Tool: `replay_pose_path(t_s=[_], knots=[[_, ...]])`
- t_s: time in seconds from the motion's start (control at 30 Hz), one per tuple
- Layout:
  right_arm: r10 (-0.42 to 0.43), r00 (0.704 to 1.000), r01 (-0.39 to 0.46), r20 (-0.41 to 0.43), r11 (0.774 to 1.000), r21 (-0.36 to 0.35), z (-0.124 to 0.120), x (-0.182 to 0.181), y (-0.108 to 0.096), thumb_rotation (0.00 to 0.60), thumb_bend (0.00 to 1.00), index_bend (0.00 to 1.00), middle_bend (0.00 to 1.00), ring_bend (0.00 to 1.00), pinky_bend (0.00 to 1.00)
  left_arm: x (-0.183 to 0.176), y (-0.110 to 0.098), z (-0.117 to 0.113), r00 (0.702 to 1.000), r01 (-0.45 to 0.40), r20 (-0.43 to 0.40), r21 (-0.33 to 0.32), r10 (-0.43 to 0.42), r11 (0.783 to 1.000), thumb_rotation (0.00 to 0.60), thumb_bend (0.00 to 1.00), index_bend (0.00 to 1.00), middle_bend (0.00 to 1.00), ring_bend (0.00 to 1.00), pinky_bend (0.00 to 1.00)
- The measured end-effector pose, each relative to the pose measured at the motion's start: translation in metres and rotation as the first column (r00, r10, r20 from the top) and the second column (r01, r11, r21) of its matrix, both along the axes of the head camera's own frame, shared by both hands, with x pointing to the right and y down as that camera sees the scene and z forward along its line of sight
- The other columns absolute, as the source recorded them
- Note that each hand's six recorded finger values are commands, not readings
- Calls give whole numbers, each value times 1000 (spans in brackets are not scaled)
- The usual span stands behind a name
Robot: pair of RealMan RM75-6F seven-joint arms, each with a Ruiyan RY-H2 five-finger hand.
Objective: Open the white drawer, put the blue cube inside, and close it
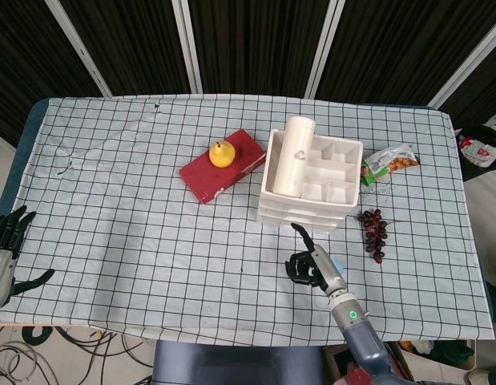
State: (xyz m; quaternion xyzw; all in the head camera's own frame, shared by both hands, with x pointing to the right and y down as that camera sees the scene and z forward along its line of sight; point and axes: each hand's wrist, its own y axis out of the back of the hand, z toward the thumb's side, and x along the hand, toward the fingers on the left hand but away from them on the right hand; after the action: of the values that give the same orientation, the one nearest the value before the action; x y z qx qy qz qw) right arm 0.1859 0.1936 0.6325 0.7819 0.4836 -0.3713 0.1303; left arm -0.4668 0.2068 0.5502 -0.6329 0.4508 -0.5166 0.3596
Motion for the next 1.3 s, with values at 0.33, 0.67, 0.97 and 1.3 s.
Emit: replay_pose_path(t_s=[0.33, 0.67, 0.97, 1.3], knots=[[123, 992, -123, 31, 992, 0, 13, -14, -14, 600, 483, 0, 734, 763, 770, -2, -1, -1, 1000, 9, -8, 1, -9, 1000, 600, 23, 0, 0, 0, 0], [222, 974, -221, 45, 975, -33, 24, -11, -19, 600, 488, 0, 734, 763, 770, -2, -2, -2, 1000, 11, -14, 3, -11, 1000, 600, 23, 0, 0, 0, 0], [275, 959, -271, 73, 961, -54, 28, -11, -21, 600, 489, 75, 734, 763, 770, -2, -1, -1, 1000, 10, -14, 1, -10, 1000, 600, 23, 0, 0, 0, 0], [316, 939, -308, 132, 948, -81, 27, -17, -29, 600, 492, 133, 734, 763, 770, -1, 0, -1, 1000, 8, -15, -2, -8, 1000, 600, 24, 0, 0, 0, 0]])
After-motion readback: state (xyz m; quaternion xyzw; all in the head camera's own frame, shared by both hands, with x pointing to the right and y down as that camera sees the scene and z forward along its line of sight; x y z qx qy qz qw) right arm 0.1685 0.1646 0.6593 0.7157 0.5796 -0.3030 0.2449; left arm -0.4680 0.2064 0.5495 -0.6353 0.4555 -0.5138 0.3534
